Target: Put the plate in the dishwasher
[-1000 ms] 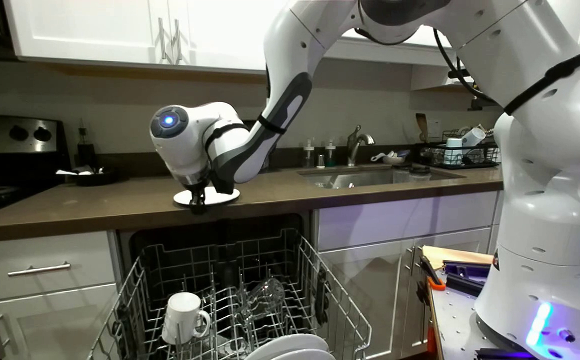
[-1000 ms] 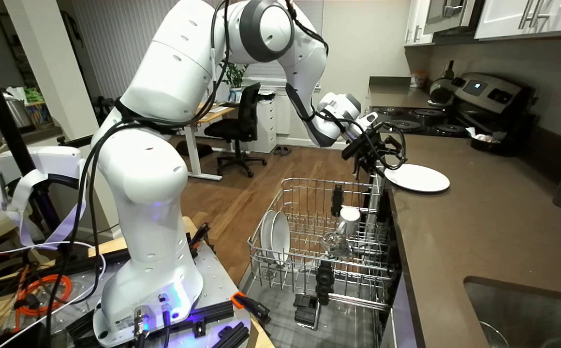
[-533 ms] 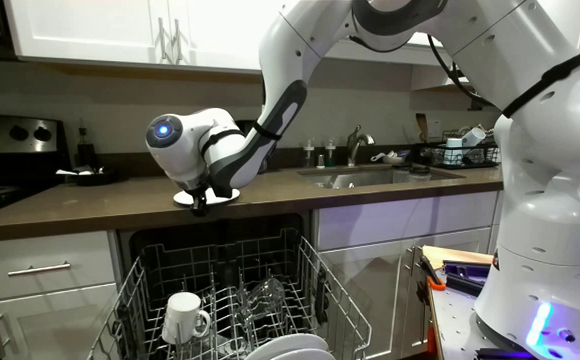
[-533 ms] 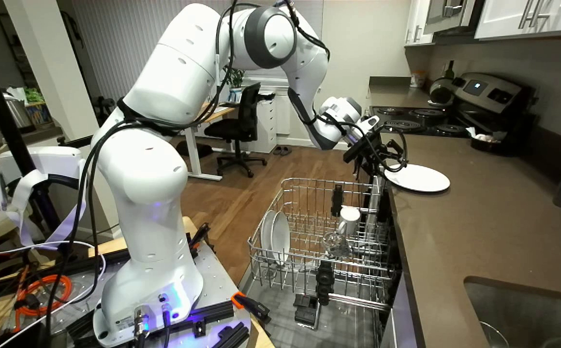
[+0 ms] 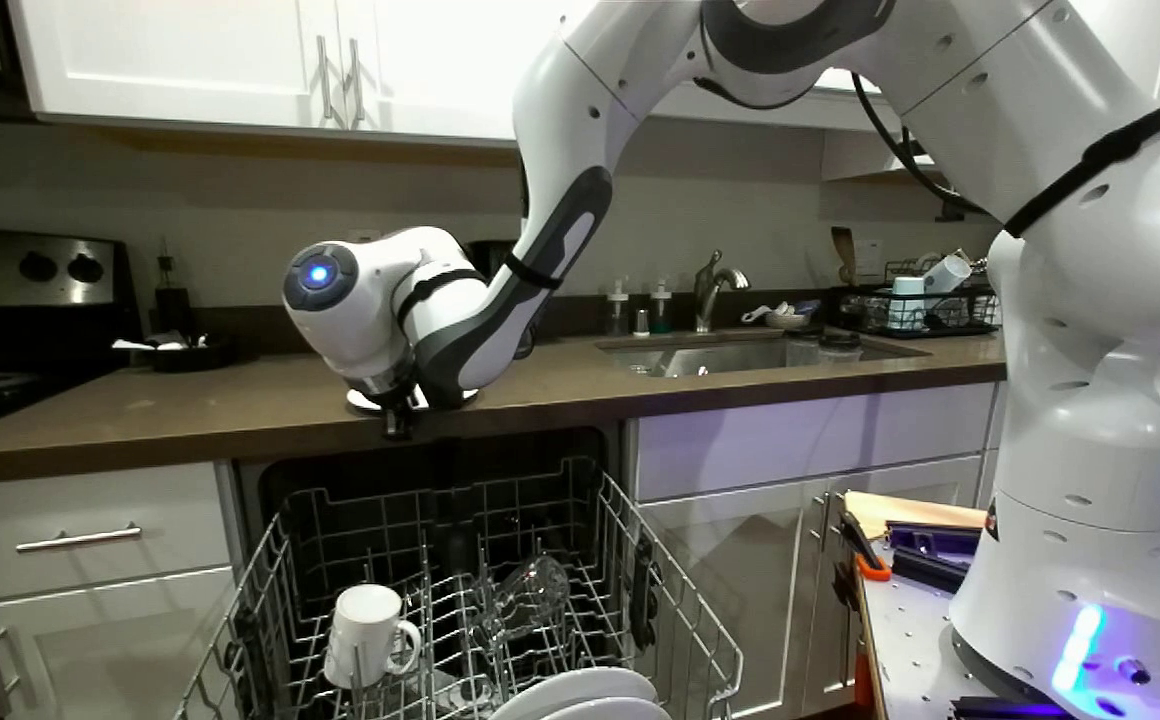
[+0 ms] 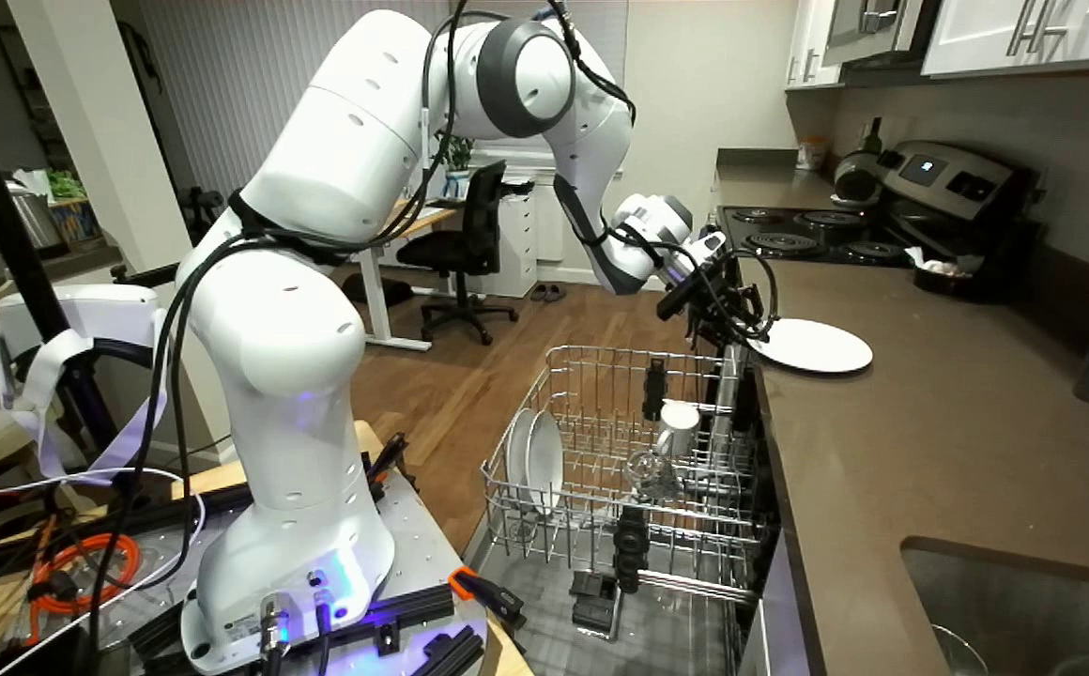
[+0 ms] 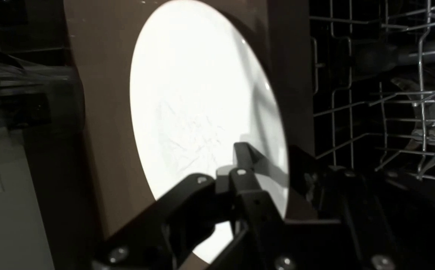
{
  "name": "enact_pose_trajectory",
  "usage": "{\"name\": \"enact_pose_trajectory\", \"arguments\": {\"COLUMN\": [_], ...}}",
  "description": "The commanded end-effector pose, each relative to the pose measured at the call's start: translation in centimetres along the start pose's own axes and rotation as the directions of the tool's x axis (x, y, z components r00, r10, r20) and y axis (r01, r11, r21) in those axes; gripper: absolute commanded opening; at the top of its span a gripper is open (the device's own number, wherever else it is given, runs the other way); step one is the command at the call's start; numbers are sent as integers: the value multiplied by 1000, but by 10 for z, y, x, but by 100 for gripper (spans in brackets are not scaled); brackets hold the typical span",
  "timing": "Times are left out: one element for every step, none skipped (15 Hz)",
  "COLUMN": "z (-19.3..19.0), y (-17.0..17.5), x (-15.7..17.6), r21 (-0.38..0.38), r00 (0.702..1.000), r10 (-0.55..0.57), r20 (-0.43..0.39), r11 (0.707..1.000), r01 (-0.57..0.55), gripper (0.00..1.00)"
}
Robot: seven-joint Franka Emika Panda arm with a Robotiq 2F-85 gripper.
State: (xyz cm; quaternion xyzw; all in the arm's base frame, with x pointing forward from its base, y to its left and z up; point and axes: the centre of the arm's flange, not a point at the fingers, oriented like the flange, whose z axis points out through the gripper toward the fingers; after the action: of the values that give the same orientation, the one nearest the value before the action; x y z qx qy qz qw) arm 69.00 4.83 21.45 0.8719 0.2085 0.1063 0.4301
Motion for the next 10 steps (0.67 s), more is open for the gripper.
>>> {"name": "enact_pose_trajectory", "arguments": {"z": [-5,-7,-10,-11,-14,-17,-21,-23,-28,-32], "y": [12,11,13,15,17,19,21,24,27,29], "x": [-3,-3,-4,-5,-7,-9,-11,-12,-15,-17], "r21": [-48,-52,-58,-64,-71,-75,-73,-71,-78,-86], "r00": [1000,1000,1000,1000,1000,1000,1000,1000,1000,1000], "r10": [-19,-19,-21,-21,-21,-24,-26,-25,-20,-17], "r20": [2,3,3,4,4,5,4,4,0,-2], "r11": [999,998,998,998,997,997,997,997,997,996], "r01": [19,19,21,21,21,24,26,26,20,16], "gripper": [11,7,5,8,8,9,8,8,9,8]}}
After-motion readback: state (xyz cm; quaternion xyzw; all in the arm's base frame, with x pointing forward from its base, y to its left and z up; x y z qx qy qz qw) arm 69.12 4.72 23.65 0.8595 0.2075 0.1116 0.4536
